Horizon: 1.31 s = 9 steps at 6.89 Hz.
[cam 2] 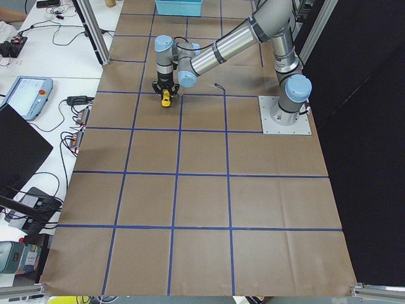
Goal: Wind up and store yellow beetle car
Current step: 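Press the car down and drag it back toward the robot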
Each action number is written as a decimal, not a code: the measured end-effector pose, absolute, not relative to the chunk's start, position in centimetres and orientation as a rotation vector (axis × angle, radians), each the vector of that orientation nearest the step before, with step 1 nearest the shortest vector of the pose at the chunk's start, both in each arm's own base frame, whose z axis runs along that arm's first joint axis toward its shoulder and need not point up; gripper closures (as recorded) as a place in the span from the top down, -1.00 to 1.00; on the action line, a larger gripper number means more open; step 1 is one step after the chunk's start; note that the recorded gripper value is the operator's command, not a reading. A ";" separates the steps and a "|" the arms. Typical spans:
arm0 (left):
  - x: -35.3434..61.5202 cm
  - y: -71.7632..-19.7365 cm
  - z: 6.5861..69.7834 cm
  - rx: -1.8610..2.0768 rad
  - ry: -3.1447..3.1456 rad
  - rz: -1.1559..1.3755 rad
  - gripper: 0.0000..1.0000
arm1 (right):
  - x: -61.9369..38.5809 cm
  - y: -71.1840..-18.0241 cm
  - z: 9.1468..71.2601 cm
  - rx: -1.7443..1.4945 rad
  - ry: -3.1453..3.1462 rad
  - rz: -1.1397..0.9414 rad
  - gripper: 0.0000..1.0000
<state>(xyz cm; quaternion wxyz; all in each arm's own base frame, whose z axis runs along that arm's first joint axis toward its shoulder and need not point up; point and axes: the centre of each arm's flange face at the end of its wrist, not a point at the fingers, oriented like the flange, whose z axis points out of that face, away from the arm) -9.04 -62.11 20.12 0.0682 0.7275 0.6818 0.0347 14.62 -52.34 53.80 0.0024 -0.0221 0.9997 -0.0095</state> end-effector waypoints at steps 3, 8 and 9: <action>-10.3 -62.1 19.6 2.189 2.095 0.067 -0.32 | 14.6 -52.3 53.8 -0.069 3.136 -0.030 1.00; -12.4 -62.8 20.3 2.171 2.159 0.001 -0.32 | 14.6 -52.4 53.8 -0.069 3.136 -0.031 1.00; -12.9 -62.7 20.3 2.171 2.171 -0.010 -0.32 | 14.6 -52.4 53.8 -0.069 3.136 -0.032 1.00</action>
